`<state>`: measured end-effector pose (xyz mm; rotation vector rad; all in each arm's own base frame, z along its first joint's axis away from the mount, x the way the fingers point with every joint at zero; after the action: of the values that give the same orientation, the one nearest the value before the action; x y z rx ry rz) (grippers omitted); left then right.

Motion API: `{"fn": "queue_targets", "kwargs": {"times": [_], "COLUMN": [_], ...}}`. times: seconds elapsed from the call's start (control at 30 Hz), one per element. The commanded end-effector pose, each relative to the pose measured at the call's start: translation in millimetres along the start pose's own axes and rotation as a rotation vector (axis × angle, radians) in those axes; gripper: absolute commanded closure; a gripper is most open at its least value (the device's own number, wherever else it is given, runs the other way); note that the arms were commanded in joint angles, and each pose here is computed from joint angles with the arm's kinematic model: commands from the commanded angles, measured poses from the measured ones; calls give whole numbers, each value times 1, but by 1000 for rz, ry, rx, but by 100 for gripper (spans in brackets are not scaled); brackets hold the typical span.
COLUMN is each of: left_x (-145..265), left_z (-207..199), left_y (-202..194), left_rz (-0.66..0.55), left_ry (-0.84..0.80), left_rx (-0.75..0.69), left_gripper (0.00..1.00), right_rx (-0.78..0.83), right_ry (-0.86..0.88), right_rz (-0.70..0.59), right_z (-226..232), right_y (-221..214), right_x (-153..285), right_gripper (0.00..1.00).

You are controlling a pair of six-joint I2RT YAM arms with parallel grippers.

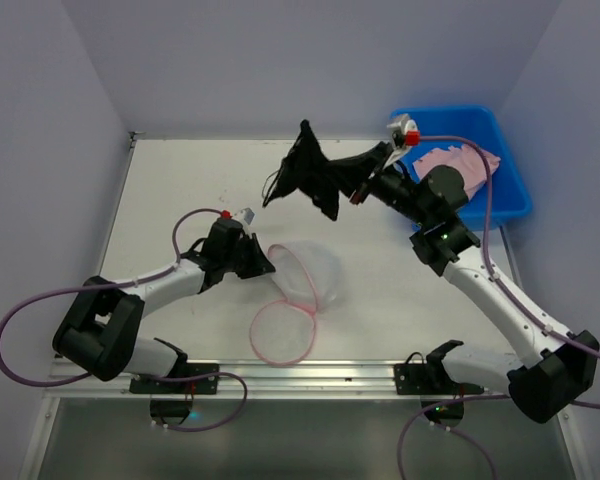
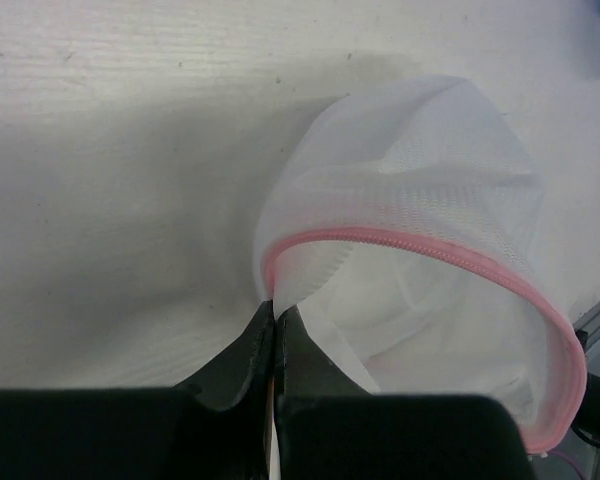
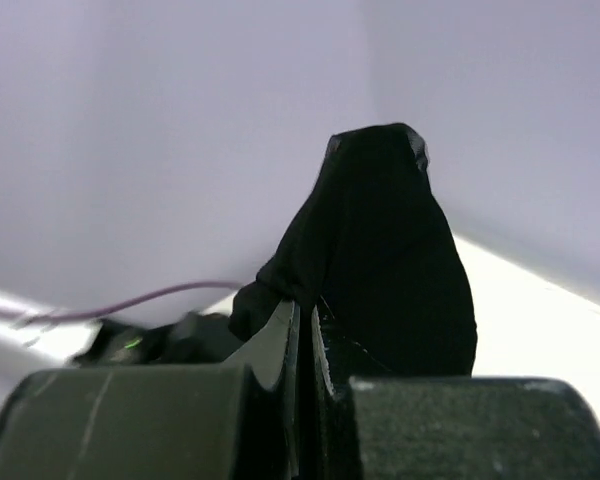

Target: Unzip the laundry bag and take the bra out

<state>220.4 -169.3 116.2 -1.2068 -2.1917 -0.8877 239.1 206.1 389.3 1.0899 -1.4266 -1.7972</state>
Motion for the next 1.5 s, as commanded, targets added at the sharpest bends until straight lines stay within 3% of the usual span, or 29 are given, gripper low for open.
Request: {"fn": "queue_targets", "kwargs": {"times": [0.0, 0.03, 0.27, 0.47, 0.63, 0.67, 0.7, 0.77, 0.8, 0.83, 0.87, 0.9, 0.97, 1.0, 1.03, 1.1, 1.13, 1.27, 1.3, 1.47], "left_x": [6, 6, 5, 1, -8, -10, -15, -20, -24, -25, -24, -23, -20, -13, -10, 5, 10, 38, 42, 65], "left_z": [2, 2, -2, -14, -25, -27, -26, -32, -32, -34, -42, -44, -50, -55, -56, -55, -53, -36, -29, 4], "left_y": [3, 2, 9, 22, 34, 37, 38, 45, 47, 50, 56, 60, 67, 73, 75, 76, 74, 51, 44, -1], "left_rz": [-38, -36, -55, -79, -74, -80, -74, -77, -62, -65, -79, -81, -96, -109, -118, -141, -143, -156, -141, -92], "left_ry": [56, 64, 69, 44, 27, 22, 21, 8, 8, 4, -11, -13, -19, -20, -13, 22, 36, 90, 101, 107], "left_rx": [-8, -8, -29, -66, -125, -130, -138, -150, -158, -162, -169, -169, -166, -165, -160, -137, -128, -77, -59, -12], "left_gripper": [100, 100, 100, 100, 100, 100, 100, 91, 81, 77, 74, 64, 49, 32, 24, 12, 11, 10, 10, 12], "right_rx": [126, 163, 179, 132, 53, -6, -33, -72, -74, -74, -58, -27, 8, 40, 47, 63, 50, 13, -9, -21], "right_ry": [-385, -538, -1136, -1391, -1350, -1335, -1325, -1301, -1287, -1267, -1259, -1234, -1215, -1175, -1125, -1032, -954, -698, -577, -366], "right_rz": [99, 125, 317, 477, 603, 681, 702, 694, 678, 670, 646, 619, 590, 545, 552, 503, 520, 503, 522, 698], "right_z": [-48, -74, -180, -247, -288, -295, -297, -295, -290, -283, -276, -260, -242, -221, -205, -173, -152, -89, -66, -12], "right_y": [15, 18, -5, -39, -74, -95, -99, -97, -94, -94, -86, -72, -56, -39, -43, -30, -43, -64, -73, -111], "right_x": [19, 33, 127, 168, 156, 157, 156, 151, 150, 147, 144, 137, 131, 121, 112, 102, 91, 62, 48, 18], "right_gripper": [100, 100, 100, 100, 100, 100, 96, 82, 74, 53, 43, 30, 22, 19, 14, 11, 10, 10, 9, 7]}}
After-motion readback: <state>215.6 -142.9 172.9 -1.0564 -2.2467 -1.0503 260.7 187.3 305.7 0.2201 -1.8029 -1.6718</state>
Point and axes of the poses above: each gripper's point midway between its finger pads, its own x axis back along the fingers, its own z axis along the line the jaws close on, y = z × x, the point moved 9 cm from there along x, back along the fingers, and after that the axes turned 11 degrees about x, right-handed, at the moved point
